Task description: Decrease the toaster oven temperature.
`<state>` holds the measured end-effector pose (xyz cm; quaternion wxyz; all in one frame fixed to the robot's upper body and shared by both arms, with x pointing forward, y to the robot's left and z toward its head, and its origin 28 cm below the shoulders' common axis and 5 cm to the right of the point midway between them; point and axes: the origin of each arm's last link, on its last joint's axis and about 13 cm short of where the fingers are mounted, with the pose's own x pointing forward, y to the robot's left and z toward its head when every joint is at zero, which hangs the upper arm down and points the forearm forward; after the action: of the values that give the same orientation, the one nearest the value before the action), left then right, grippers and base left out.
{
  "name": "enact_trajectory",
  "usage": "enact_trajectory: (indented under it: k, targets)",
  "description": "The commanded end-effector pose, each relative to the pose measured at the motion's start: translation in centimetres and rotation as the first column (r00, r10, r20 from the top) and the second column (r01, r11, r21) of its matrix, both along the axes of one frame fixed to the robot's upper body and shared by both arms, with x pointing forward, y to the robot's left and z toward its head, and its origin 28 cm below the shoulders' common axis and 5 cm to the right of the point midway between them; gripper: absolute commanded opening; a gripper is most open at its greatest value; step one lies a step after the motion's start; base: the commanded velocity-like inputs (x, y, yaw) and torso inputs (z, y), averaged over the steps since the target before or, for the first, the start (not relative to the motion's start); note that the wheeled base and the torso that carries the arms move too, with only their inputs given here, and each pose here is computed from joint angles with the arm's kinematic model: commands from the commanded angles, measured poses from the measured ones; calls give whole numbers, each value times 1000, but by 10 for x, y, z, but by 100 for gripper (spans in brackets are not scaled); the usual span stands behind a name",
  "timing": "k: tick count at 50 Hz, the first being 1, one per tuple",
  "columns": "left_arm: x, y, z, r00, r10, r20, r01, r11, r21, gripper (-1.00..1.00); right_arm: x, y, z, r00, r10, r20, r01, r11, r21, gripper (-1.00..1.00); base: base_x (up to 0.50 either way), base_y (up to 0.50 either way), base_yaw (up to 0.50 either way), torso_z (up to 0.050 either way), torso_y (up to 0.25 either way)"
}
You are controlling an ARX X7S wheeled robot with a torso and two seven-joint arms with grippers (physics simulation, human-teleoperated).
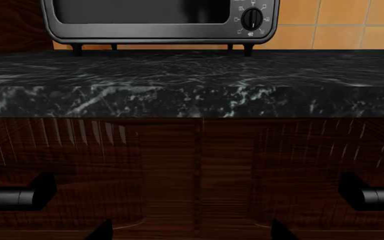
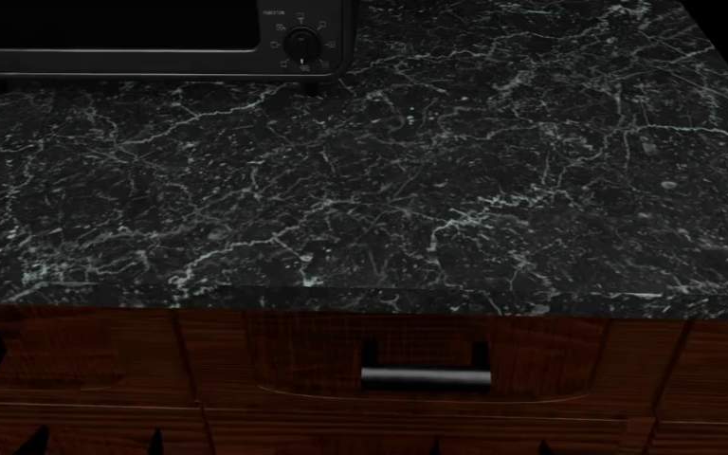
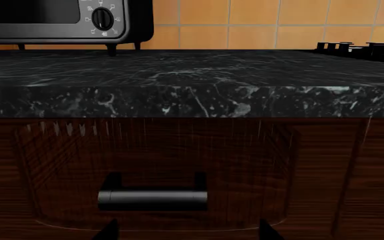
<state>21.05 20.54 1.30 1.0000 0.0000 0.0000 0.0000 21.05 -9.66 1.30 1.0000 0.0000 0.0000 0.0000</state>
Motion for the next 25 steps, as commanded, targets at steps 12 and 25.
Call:
enact_trajectory:
  k: [12, 25]
  targets:
    - [-2, 1, -2, 1000, 5, -5, -5, 1000, -3, 100, -3, 2, -1, 1000, 12, -12, -13, 1000, -16, 100, 0, 0, 0, 0, 0]
    - [-3, 3, 2, 1000, 26, 1, -26, 1000, -7, 100, -6, 4, 1, 1000, 21, -7, -21, 1000, -16, 100, 0, 0, 0, 0, 0]
